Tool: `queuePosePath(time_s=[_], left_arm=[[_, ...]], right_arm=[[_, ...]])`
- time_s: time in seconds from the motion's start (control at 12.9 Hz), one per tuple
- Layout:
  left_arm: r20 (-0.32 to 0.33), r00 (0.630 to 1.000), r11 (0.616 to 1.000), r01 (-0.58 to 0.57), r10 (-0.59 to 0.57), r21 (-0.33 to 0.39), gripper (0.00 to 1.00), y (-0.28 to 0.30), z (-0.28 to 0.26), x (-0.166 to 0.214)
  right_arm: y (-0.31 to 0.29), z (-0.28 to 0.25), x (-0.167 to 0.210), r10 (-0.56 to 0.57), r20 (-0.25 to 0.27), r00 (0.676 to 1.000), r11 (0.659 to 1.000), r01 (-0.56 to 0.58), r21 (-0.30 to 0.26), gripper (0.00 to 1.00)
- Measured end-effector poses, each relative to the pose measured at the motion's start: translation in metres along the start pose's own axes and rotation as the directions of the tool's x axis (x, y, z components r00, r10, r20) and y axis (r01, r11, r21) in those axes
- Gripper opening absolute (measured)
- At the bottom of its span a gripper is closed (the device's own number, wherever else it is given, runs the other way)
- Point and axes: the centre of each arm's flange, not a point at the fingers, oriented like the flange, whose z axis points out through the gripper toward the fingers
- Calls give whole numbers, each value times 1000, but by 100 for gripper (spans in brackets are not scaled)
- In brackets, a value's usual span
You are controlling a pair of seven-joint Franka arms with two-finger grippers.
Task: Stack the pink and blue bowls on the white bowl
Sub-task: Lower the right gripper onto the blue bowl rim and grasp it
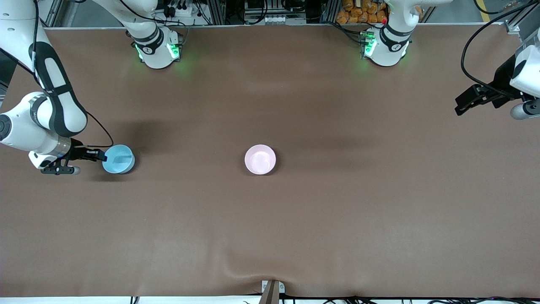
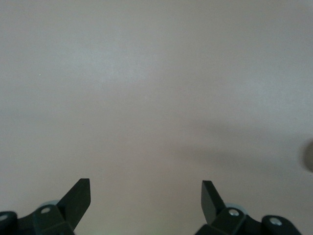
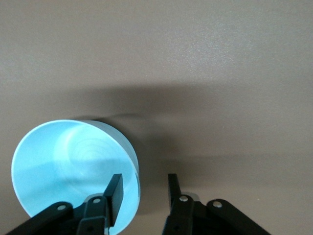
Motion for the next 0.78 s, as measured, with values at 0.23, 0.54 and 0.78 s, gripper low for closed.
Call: queuePosePath(time_s=[0.23,0.54,0.78], left_arm=[[-8,1000,1000,0,0,-3,100,0,0,1],[-3,1000,1000,-13,13,-1,100,-2,4,2],[-8,1000,1000,-13,13,-3,100,-3,4,3]], right_arm=[[-4,3,2,0,-5,1000,1000,0,4,20],[-3,5,2,5,-5,1000,1000,-5,7,16],[-3,5,2,-11,-8,1000,1000,11,8,2]])
